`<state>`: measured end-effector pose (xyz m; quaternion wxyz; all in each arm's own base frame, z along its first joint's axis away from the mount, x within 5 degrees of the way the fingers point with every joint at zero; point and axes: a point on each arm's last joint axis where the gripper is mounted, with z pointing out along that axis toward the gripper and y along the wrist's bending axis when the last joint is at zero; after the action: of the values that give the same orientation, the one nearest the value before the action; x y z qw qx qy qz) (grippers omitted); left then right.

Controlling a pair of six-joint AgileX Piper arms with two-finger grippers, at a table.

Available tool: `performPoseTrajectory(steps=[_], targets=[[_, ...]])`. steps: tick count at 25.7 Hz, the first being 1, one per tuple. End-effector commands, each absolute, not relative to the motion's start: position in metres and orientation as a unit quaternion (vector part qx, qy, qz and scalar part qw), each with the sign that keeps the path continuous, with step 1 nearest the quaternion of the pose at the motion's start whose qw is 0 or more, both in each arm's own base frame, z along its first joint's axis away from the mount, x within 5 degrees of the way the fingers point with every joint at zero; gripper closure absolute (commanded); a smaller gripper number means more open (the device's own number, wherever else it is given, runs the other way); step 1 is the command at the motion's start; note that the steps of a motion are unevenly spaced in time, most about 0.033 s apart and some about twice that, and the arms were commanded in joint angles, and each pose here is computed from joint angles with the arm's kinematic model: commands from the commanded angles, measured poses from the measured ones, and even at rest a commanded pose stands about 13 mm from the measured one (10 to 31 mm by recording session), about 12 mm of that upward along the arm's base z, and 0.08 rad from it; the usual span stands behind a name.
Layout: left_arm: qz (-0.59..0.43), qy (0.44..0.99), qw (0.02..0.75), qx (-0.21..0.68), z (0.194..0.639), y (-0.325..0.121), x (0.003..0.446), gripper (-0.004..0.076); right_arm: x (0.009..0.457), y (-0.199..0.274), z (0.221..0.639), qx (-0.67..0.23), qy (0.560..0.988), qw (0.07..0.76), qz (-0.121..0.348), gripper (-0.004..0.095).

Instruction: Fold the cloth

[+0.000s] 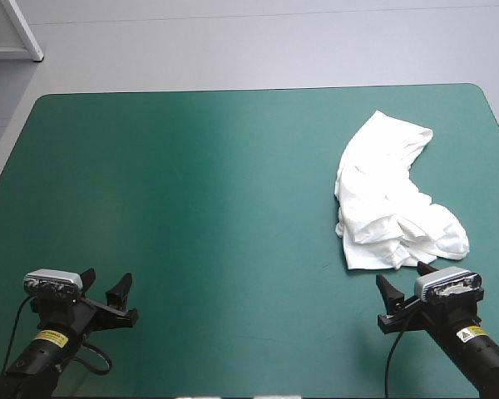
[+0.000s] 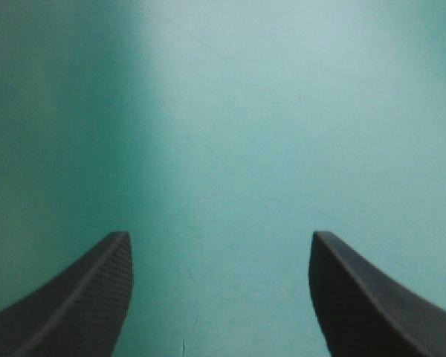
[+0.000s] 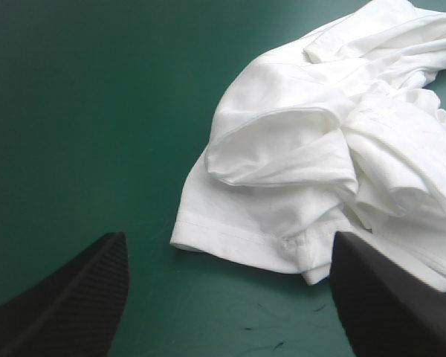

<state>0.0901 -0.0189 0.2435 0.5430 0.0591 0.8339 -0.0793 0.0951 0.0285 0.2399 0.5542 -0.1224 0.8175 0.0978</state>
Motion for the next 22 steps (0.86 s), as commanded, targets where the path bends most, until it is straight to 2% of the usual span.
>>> performPoseTrajectory(steps=[1,17,19,22], targets=[[-0.077,0.811,0.576,0.061,0.263,-0.019,0.094,0.023,0.099,0.027,0.251,-0.111,0.803,0.579,0.093,0.0194],[-0.07,0.816,0.57,0.069,0.263,-0.019,0.093,0.023,0.099,0.027,0.256,-0.125,0.796,0.587,0.08,0.0194],[-0.071,0.814,0.572,0.07,0.269,-0.019,0.093,0.023,0.1,0.026,0.277,-0.126,0.778,0.611,0.073,0.0194],[-0.065,0.806,0.581,0.088,0.307,-0.02,0.09,0.023,0.108,0.022,0.355,-0.099,0.738,0.665,0.061,0.0194]])
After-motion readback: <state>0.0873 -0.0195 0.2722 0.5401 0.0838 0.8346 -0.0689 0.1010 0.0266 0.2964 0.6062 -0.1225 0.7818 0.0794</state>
